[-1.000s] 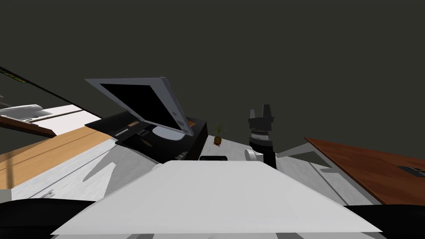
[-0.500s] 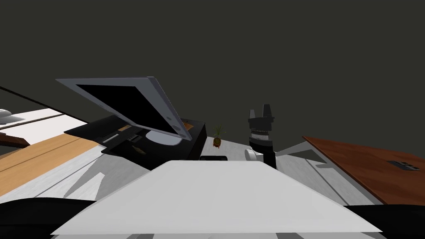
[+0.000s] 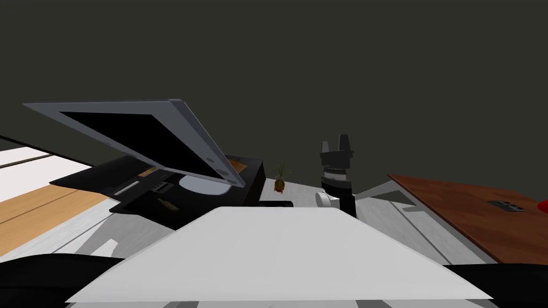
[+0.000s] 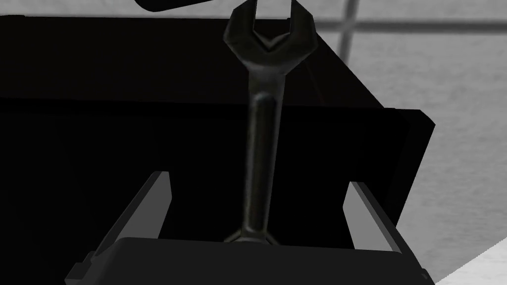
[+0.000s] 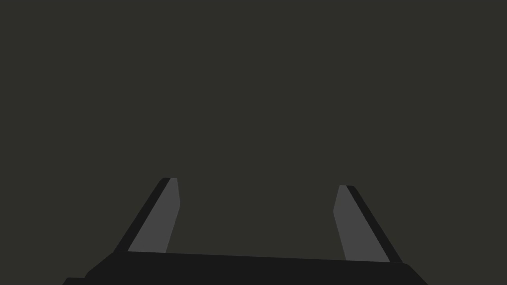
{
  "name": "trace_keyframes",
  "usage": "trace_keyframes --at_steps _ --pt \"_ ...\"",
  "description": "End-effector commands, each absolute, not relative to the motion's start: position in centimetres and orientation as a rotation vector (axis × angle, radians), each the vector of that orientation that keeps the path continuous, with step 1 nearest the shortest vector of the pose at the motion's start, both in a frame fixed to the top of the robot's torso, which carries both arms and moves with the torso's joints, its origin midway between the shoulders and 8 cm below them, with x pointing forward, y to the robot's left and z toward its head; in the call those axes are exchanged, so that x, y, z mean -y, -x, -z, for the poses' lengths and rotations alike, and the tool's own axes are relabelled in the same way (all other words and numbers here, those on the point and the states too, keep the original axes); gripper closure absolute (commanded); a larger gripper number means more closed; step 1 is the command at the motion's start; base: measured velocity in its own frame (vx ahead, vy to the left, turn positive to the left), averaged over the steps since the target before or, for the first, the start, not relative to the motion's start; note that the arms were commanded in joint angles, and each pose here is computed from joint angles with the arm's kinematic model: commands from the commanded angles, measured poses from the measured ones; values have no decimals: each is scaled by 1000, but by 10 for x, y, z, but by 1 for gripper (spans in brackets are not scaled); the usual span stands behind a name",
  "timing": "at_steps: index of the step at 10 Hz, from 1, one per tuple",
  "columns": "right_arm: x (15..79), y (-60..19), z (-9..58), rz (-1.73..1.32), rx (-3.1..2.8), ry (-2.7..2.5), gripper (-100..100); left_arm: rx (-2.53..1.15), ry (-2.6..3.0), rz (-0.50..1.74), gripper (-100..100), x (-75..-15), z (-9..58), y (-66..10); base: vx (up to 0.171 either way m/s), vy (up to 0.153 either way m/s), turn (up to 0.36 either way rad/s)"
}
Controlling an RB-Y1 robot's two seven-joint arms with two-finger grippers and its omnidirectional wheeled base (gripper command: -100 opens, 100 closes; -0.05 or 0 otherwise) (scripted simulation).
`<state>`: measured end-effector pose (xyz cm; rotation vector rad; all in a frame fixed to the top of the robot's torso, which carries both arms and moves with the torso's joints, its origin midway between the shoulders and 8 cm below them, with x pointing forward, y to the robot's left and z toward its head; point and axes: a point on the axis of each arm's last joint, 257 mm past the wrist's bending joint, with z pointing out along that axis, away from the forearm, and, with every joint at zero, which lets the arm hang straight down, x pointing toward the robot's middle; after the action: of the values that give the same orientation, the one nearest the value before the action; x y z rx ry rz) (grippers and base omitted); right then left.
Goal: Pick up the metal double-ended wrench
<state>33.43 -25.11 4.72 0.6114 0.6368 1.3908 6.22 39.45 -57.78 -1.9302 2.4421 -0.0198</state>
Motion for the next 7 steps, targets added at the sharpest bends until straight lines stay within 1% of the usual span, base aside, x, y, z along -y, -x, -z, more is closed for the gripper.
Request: trace_keyframes --at_steps 1,2,3,4,5,7 --pt "251 -334 -47 -1391 -637 -611 0 -2472 1963 -35 -100 -402 581 -40 104 26 -118" --pt "251 -334 -47 -1391 -637 -611 0 -2480 1972 -49 -100 -403 582 -34 94 24 -65" --pt "251 -334 -47 -1391 -637 -611 0 -2471 1964 -35 -100 -404 579 -41 38 11 -7" --pt "251 -334 -47 -1391 -637 -611 0 -2474 1965 -39 0 -404 580 -40 8 3 1" --pt "251 -334 -47 -1391 -637 -611 0 -2467 1973 -36 -100 -399 587 -40 -2 22 -37" --pt "251 -334 -47 -1391 -637 -611 0 -2461 1980 -34 -100 -393 595 -39 -15 29 -46"
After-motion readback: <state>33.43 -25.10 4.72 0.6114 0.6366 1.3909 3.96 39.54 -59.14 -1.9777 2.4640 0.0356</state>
